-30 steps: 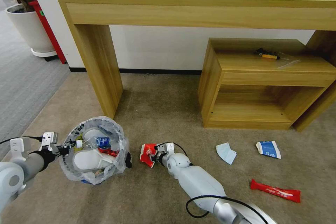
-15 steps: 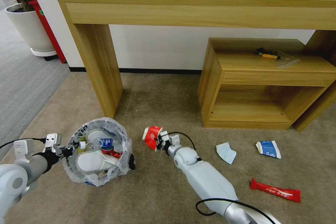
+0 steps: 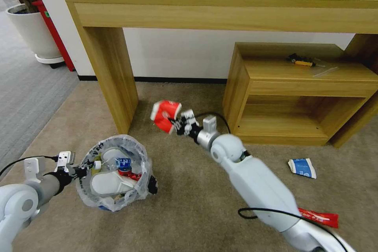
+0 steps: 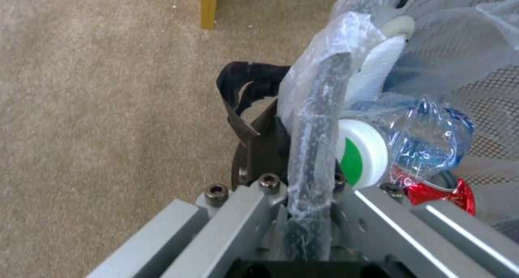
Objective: Pick up the trash bin and place the garbage on the floor into it.
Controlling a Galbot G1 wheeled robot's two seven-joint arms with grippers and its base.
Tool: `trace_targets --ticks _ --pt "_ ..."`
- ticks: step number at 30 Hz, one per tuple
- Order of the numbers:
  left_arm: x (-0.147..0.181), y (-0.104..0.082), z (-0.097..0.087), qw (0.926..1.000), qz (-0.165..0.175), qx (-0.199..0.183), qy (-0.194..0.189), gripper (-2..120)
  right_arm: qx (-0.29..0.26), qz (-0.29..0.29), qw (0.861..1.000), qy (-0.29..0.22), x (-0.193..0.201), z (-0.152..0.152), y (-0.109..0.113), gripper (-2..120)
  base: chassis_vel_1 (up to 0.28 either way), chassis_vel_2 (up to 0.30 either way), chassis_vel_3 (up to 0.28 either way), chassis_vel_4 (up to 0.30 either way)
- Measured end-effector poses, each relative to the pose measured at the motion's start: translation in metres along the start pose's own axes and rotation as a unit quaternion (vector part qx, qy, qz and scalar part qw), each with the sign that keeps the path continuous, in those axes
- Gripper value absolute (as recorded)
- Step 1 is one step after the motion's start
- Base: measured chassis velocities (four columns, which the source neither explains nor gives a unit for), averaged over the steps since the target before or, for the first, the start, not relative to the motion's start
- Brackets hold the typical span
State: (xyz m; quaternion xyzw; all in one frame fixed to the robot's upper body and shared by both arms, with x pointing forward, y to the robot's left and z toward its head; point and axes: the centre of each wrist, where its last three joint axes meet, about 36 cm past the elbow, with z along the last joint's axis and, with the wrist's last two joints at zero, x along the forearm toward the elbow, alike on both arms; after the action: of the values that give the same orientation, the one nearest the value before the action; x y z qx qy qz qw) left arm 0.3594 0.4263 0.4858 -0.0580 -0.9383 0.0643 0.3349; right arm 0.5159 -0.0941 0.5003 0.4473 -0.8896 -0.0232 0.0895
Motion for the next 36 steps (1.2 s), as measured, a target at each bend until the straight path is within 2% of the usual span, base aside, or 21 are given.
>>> trace_targets --ticks 3,11,14,21,26,35,36 --pt "-0.004 -0.003 -0.004 0.9998 0.006 -0.015 0.008 0 -0.008 -0.070 0.997 0.034 0.000 -0.018 0.028 0 0.000 0.000 0.000 0.000" --pt "-0.009 -0.005 -0.010 0.9992 0.013 -0.033 0.020 0 0.016 -0.127 0.987 0.101 -0.011 -0.019 0.059 0 0.000 0.000 0.000 0.000" --pt "-0.011 -0.008 -0.017 0.9989 0.018 -0.038 0.019 0 0.030 -0.144 0.981 0.130 -0.026 -0.019 0.072 0 0.000 0.000 0.000 0.000" --pt "-0.011 -0.010 -0.027 0.9987 0.020 -0.043 0.016 0 0.076 -0.132 0.969 0.194 -0.052 -0.013 0.081 0 0.000 0.000 0.000 0.000" --pt "-0.009 -0.010 -0.027 0.9987 0.020 -0.044 0.016 0 0.081 -0.119 0.965 0.221 -0.067 -0.002 0.080 0 0.000 0.000 0.000 0.000" --pt "-0.006 -0.016 -0.029 0.9984 0.026 -0.049 0.013 0 0.073 -0.100 0.964 0.236 -0.087 0.013 0.076 0 0.000 0.000 0.000 0.000" --pt "-0.006 -0.016 -0.029 0.9984 0.026 -0.048 0.013 0 0.071 -0.092 0.965 0.233 -0.089 0.014 0.077 4 0.000 0.000 0.000 0.000"
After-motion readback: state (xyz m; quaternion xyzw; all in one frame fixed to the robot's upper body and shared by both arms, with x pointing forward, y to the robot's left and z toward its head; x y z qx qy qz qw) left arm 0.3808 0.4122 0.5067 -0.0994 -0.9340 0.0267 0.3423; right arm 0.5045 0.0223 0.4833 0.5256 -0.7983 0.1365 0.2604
